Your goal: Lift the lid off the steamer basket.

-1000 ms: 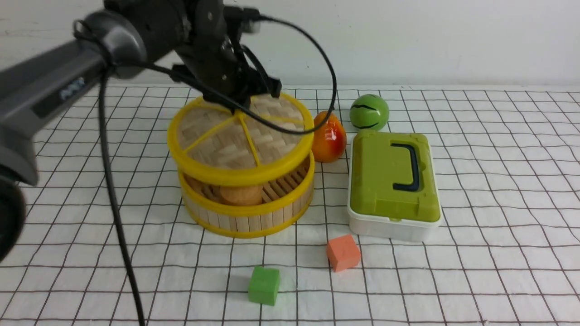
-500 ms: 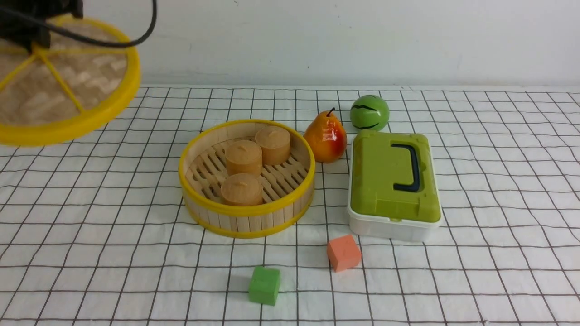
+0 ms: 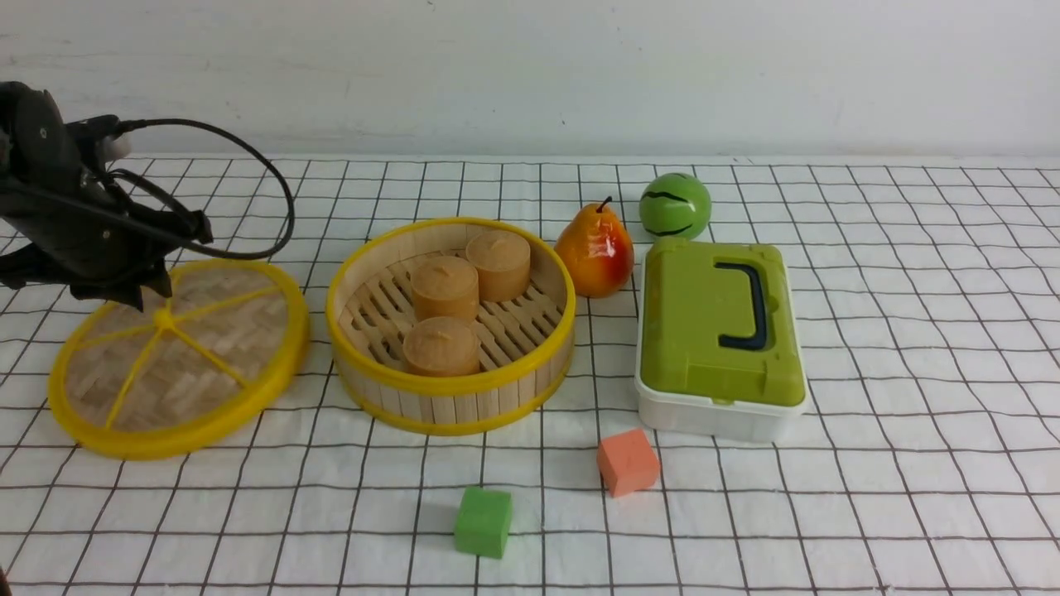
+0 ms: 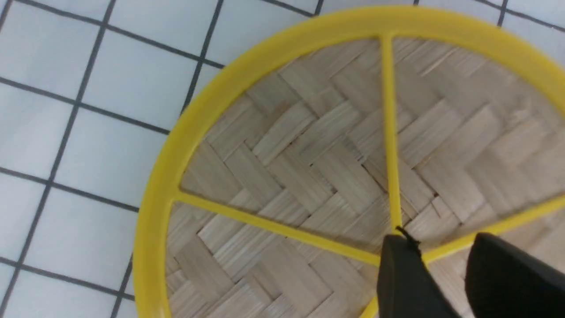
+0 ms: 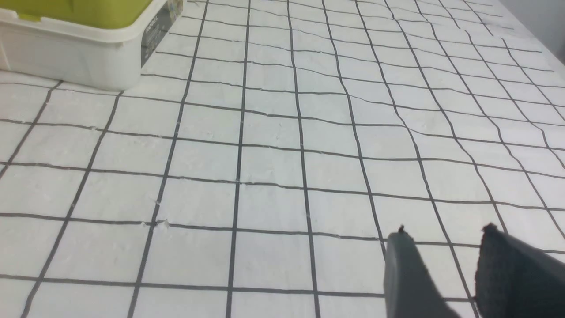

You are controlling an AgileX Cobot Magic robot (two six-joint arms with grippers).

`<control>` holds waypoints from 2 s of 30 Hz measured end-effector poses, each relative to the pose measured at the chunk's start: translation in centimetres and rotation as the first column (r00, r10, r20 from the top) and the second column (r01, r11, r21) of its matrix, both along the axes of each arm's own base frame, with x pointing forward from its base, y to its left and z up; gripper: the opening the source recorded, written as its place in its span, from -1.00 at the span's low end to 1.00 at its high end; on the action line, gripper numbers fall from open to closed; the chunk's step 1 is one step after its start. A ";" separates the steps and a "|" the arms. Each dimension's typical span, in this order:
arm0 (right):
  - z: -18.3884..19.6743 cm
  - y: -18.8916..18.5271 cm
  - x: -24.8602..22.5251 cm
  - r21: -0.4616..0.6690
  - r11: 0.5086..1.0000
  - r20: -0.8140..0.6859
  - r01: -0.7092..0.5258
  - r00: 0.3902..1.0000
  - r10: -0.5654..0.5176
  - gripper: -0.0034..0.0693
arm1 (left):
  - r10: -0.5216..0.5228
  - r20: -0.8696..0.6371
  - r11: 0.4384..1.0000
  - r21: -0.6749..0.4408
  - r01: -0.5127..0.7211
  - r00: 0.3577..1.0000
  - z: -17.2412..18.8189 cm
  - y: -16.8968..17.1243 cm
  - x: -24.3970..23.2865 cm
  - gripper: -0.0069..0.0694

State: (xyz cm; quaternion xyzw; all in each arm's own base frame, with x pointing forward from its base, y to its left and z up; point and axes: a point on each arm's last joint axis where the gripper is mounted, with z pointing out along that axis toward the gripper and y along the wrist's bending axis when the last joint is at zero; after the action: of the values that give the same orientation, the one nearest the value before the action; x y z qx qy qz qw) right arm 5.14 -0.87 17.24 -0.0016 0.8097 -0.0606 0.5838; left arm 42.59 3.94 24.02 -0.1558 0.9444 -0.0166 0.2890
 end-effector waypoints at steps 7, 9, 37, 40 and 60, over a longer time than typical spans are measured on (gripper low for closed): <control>0.0 0.0 0.0 0.000 1.000 0.000 0.000 1.000 0.000 -0.25 | -0.015 0.169 0.999 0.030 0.010 0.985 8.9 -0.3 -4.0 -0.39; 0.0 0.0 0.0 0.000 1.000 0.000 0.000 1.000 0.000 -0.25 | -0.042 0.292 0.999 0.041 0.032 0.955 13.3 -0.8 -6.5 -0.55; 0.0 0.0 0.0 0.000 1.000 0.000 0.000 1.000 0.000 -0.25 | -0.192 0.742 0.977 0.085 0.194 0.642 5.6 -5.3 -35.9 -0.85; 0.0 0.0 0.0 0.000 1.000 0.000 0.000 1.000 0.000 -0.25 | -0.177 0.680 0.973 0.013 0.229 0.712 2.6 -5.6 -36.0 -0.85; 0.0 0.0 0.0 0.000 1.000 0.000 0.000 1.000 0.000 -0.25 | -0.286 0.717 0.958 0.191 0.215 0.636 -5.6 -4.7 -37.1 -0.85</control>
State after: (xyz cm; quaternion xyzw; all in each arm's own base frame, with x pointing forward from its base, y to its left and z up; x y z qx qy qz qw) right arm 5.14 -0.87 17.24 -0.0016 0.8097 -0.0606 0.5838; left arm 5.53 -0.76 18.46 0.0096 0.7587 -0.0765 0.6468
